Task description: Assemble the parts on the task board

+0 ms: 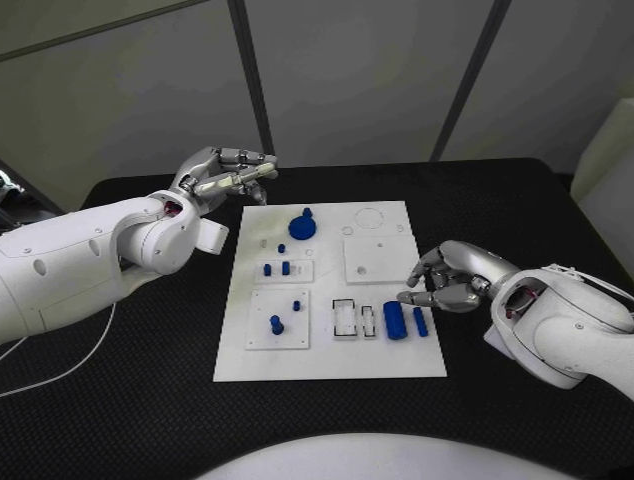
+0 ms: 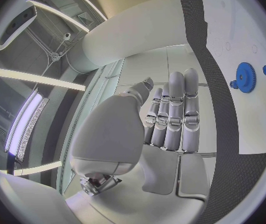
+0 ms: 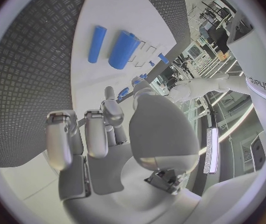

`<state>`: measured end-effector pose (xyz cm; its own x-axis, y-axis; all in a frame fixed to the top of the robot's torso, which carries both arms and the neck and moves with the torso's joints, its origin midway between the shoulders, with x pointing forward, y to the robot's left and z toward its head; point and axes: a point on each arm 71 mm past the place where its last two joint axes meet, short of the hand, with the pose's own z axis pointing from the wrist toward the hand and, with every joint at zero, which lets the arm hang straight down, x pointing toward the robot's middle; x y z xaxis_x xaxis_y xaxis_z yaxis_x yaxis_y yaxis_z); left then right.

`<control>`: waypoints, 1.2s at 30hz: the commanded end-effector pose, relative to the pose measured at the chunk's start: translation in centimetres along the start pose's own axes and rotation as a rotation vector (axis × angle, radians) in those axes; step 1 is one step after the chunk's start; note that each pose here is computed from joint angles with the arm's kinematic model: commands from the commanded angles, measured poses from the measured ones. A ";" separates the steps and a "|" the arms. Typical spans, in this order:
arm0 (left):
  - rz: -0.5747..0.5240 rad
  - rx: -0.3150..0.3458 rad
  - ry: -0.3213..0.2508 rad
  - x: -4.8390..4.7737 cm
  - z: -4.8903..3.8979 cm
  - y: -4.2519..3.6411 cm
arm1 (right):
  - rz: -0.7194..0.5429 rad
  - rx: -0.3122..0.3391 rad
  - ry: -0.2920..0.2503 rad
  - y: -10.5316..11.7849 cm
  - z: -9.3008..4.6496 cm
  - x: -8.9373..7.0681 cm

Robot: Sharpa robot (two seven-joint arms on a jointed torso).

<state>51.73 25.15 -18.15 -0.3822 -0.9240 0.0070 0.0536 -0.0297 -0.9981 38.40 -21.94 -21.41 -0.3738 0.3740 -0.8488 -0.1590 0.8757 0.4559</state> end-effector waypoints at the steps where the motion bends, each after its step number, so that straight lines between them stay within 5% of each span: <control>1: -0.005 0.006 0.001 0.10 0.03 -0.14 | -0.030 0.081 0.041 -0.3 -0.2 0.6; 36: -0.004 0.003 -0.002 -0.08 -0.15 -0.16 | -0.098 0.093 0.122 1.1 0.5 4.9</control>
<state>51.62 25.34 -18.13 -0.3798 -0.9251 0.0058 0.0529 -0.0279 -0.9982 37.08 -19.01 -24.66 -0.4518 0.2800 -0.8471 -0.1163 0.9229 0.3670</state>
